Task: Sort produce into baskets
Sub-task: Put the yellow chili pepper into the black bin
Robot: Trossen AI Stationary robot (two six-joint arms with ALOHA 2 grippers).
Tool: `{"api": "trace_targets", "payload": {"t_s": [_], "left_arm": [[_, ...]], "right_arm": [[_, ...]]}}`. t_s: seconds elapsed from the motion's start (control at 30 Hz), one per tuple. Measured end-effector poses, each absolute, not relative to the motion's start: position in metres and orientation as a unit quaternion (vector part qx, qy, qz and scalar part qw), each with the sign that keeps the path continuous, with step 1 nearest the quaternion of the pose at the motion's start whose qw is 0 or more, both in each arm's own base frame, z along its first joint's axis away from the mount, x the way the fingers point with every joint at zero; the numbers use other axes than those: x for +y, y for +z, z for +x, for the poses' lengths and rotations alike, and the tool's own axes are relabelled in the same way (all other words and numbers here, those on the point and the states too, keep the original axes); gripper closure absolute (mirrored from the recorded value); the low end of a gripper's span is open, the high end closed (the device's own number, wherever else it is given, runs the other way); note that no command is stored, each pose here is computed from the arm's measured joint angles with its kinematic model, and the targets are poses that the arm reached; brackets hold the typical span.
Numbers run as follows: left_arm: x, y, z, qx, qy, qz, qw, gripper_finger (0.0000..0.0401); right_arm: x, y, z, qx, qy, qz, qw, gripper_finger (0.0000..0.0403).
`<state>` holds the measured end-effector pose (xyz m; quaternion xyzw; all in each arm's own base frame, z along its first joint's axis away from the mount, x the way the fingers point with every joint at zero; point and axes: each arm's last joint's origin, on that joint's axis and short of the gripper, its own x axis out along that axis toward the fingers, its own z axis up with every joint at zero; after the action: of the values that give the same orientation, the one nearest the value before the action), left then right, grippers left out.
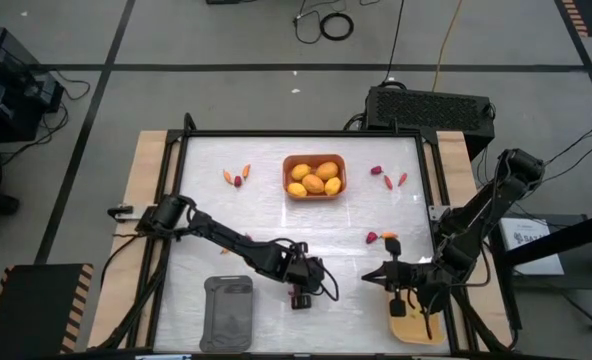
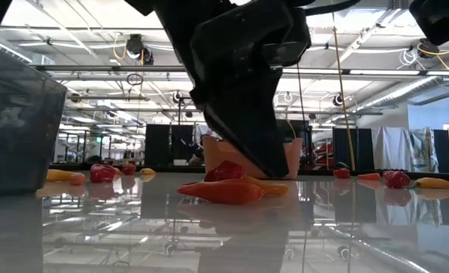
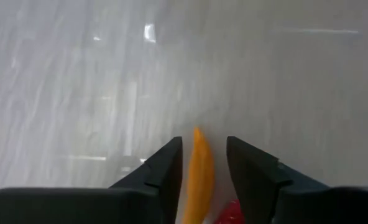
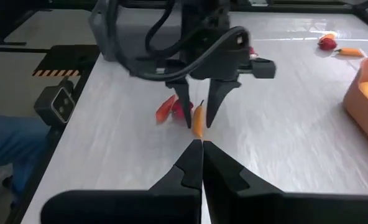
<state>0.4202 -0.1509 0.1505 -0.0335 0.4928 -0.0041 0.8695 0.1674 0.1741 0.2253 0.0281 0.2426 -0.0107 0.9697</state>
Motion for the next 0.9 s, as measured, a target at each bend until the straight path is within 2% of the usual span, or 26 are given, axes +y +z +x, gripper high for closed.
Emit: {"api": "trace_targets", "payload": {"t_s": [0.57,0.9], "left_arm": [[-0.153,0.133,0.425,0.496,-0.007,-0.034,0.867,0.0284],[-0.152,0.135,0.425,0.495,-0.005,-0.03,0.868,0.0385]], "right_arm": [[0.175,0.226,0.168,0.237,-0.011,0.035,0.971,0.0403],[0.175,0.228,0.169,0.231,-0.009,0.042,0.972,0.0403]]}}
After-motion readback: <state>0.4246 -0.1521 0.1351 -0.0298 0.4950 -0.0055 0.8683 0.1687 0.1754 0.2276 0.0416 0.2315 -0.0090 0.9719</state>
